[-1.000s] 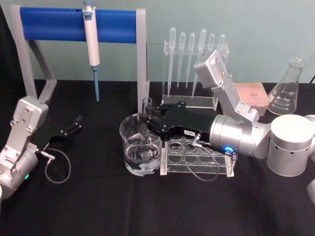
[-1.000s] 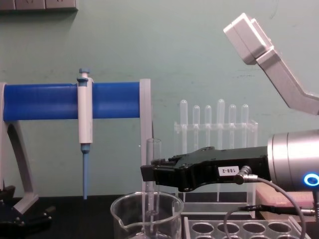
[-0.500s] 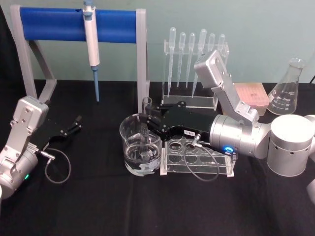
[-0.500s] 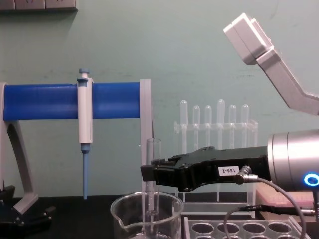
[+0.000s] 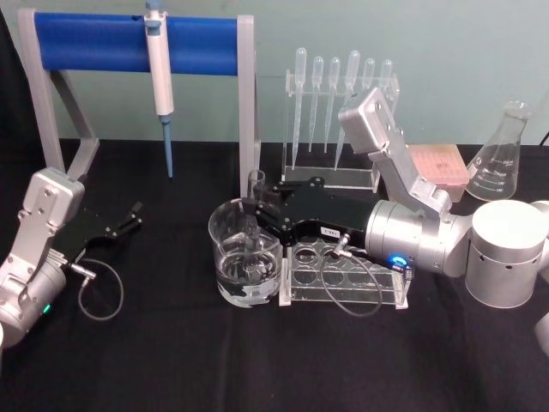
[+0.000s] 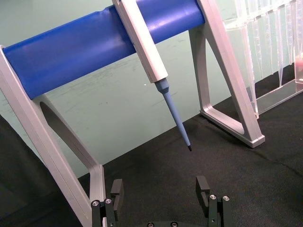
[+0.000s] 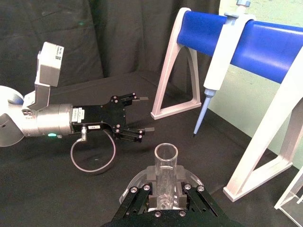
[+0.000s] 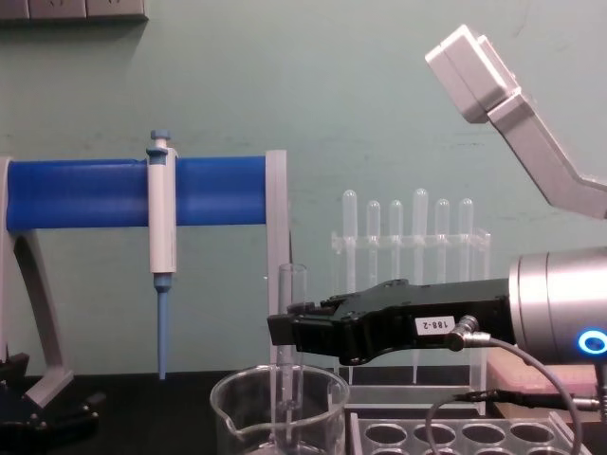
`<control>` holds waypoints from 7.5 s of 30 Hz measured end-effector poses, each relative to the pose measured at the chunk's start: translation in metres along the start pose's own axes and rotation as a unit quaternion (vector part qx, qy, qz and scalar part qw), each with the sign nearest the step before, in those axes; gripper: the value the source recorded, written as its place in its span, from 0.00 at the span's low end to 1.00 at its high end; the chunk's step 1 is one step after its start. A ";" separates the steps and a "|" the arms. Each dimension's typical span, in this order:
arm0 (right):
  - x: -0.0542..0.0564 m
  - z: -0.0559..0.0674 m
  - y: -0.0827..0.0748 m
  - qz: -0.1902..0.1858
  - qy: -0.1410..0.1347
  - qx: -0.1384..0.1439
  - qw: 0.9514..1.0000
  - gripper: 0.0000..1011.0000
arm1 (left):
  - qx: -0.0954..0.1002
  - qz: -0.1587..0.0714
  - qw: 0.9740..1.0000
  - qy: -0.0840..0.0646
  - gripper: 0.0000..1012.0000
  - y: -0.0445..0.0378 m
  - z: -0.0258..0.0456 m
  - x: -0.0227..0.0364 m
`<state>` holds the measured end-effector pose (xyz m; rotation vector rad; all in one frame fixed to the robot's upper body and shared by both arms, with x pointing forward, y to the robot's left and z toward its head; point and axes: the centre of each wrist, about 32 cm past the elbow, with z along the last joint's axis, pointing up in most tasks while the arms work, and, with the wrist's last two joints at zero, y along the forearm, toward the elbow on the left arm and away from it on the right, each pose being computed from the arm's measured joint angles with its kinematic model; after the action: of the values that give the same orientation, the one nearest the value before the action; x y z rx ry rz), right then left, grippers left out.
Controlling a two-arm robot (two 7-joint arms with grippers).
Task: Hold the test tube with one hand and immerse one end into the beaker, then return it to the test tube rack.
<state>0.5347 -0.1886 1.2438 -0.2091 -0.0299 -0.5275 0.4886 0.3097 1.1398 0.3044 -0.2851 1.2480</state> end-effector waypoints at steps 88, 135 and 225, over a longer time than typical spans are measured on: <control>0.000 0.000 0.000 0.000 0.000 0.000 1.000 0.22 | 0.000 0.000 1.000 0.000 0.99 0.0000 0.0000 0.0000; 0.000 0.000 0.000 0.000 0.000 0.000 1.000 0.22 | 0.000 0.000 1.000 0.000 0.99 0.0000 0.0000 0.0000; -0.008 -0.006 -0.101 -0.092 -0.010 0.005 0.996 0.22 | 0.000 0.000 1.000 0.000 0.99 0.0000 0.0000 0.0000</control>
<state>0.4773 -0.2711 1.2568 -0.2024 -0.0721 -0.7082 0.4886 0.3097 1.1398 0.3045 -0.2851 1.2480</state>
